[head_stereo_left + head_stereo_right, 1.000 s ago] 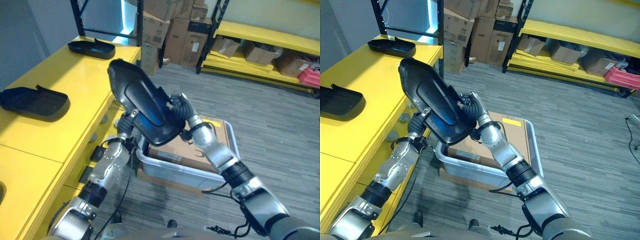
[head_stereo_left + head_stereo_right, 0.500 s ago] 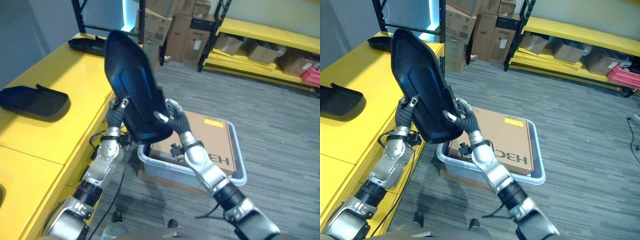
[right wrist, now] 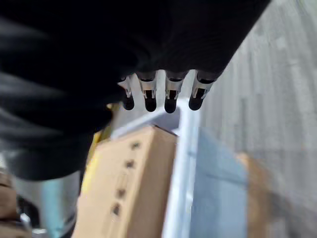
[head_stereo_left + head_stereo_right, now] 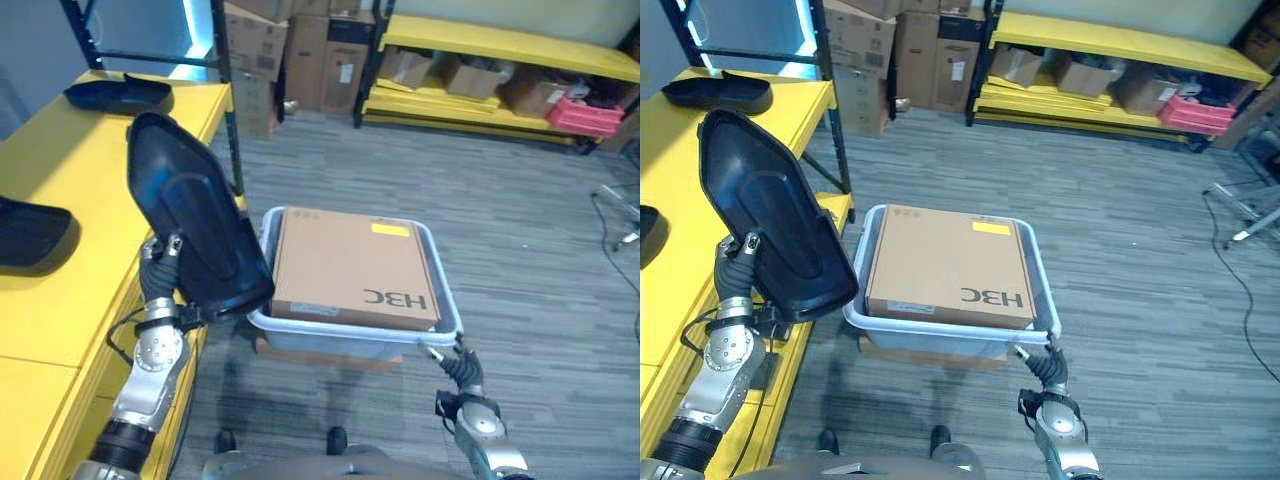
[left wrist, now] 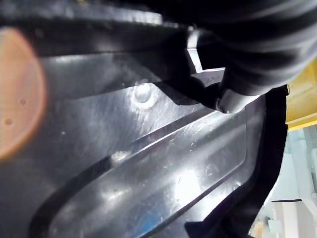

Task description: Move parts from the plastic box to the shelf.

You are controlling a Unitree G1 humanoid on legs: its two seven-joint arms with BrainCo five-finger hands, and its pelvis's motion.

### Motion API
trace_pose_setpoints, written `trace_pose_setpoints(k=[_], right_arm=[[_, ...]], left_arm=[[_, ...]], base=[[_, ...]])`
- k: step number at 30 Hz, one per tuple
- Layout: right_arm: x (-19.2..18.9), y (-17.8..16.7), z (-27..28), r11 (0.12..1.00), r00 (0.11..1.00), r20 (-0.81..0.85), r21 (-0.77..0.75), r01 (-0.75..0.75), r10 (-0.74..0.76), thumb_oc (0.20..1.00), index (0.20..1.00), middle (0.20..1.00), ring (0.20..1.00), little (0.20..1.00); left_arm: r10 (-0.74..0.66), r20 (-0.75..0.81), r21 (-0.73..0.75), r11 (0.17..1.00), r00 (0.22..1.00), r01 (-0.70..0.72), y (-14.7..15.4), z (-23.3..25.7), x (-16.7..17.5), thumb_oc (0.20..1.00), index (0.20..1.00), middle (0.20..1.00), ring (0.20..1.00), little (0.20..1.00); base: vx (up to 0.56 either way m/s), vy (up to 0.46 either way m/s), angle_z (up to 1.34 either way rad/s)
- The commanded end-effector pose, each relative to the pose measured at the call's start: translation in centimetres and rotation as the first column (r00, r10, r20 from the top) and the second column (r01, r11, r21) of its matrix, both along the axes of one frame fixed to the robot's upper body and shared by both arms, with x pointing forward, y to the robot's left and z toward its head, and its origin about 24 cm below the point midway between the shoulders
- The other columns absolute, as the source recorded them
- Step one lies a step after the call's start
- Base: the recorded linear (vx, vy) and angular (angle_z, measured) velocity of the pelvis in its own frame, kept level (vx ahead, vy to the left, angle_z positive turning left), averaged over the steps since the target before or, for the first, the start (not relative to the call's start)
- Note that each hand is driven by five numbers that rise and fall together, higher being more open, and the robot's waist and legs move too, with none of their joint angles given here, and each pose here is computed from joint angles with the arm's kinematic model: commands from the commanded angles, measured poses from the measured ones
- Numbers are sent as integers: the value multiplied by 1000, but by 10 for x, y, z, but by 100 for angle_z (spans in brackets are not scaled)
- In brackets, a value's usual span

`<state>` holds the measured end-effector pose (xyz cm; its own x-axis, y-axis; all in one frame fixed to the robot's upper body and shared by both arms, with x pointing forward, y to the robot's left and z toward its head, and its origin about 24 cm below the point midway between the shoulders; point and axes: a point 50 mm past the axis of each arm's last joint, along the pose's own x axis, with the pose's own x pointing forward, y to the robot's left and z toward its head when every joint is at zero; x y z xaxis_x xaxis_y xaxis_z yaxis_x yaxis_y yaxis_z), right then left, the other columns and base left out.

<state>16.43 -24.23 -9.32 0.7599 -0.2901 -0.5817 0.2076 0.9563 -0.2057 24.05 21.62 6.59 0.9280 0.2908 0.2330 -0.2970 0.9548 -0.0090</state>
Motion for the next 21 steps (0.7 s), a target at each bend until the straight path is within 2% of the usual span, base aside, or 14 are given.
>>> trace_pose_setpoints(k=[1, 2, 3, 4, 5, 6, 8, 11, 16, 17, 18, 21], right_arm=[[-4, 23, -29, 953, 920, -267, 176, -245, 286, 1000, 1000, 1000, 1000, 1000], [-8, 24, -33, 945, 895, -309, 162, -283, 321, 1000, 1000, 1000, 1000, 1000], [-40, 24, -56, 887, 725, -524, 162, -432, 448, 1000, 1000, 1000, 1000, 1000], [-47, 24, -60, 865, 673, -570, 150, -478, 471, 1000, 1000, 1000, 1000, 1000], [-77, 25, -71, 791, 442, -733, 212, -574, 518, 1000, 1000, 1000, 1000, 1000], [-90, 23, -74, 807, 393, -782, 224, -547, 483, 1000, 1000, 1000, 1000, 1000], [-91, 24, -75, 895, 446, -809, 203, -398, 382, 1000, 1000, 1000, 1000, 1000], [-82, 27, -74, 948, 535, -788, 198, -249, 305, 1000, 1000, 1000, 1000, 1000], [-82, 30, -75, 963, 596, -757, 178, -204, 267, 1000, 1000, 1000, 1000, 1000], [-78, 25, -74, 976, 620, -754, 146, -163, 217, 1000, 1000, 1000, 1000, 1000], [-73, 15, -71, 994, 671, -736, 106, -19, 91, 1000, 1000, 1000, 1000, 1000], [-66, 4, -67, 991, 731, -682, 84, 100, -16, 1000, 1000, 1000, 1000, 1000]], left_arm=[[-26, 337, 3, 1000, 941, 27, 9, 66, 7, 200, 200, 200, 200, 200], [-21, 345, -4, 1000, 939, 24, 11, 67, 6, 200, 200, 200, 200, 200], [-35, 360, -30, 998, 932, 49, 15, 72, 4, 200, 200, 200, 200, 200], [-35, 364, -38, 998, 931, 53, 16, 73, 4, 200, 200, 200, 200, 200], [-74, 383, -13, 996, 921, 85, 11, 79, 6, 200, 200, 200, 200, 200], [-112, 396, 25, 993, 911, 111, 3, 83, 6, 200, 200, 200, 200, 200], [-169, 425, 85, 986, 889, 147, -12, 94, 4, 200, 200, 200, 200, 200], [-218, 426, 210, 968, 878, 138, -20, 104, 2, 200, 200, 200, 200, 200], [-314, 436, 230, 945, 843, 233, -19, 109, 2, 200, 200, 200, 200, 200], [-343, 445, 247, 935, 827, 255, -21, 111, -1, 200, 200, 200, 200, 200], [-415, 466, 295, 905, 782, 305, -28, 115, -6, 200, 200, 200, 200, 200], [-452, 489, 320, 889, 746, 328, -34, 124, -8, 200, 200, 200, 200, 200]], base=[[-132, -78, 41], [-114, -101, 59], [-100, -97, 73], [-160, -183, 86], [-171, -179, 97], [-189, -182, 130], [-130, -80, 195], [-84, 26, 150], [-77, 226, 162], [-148, 380, 210], [-142, 333, 153], [-102, 223, 61]])
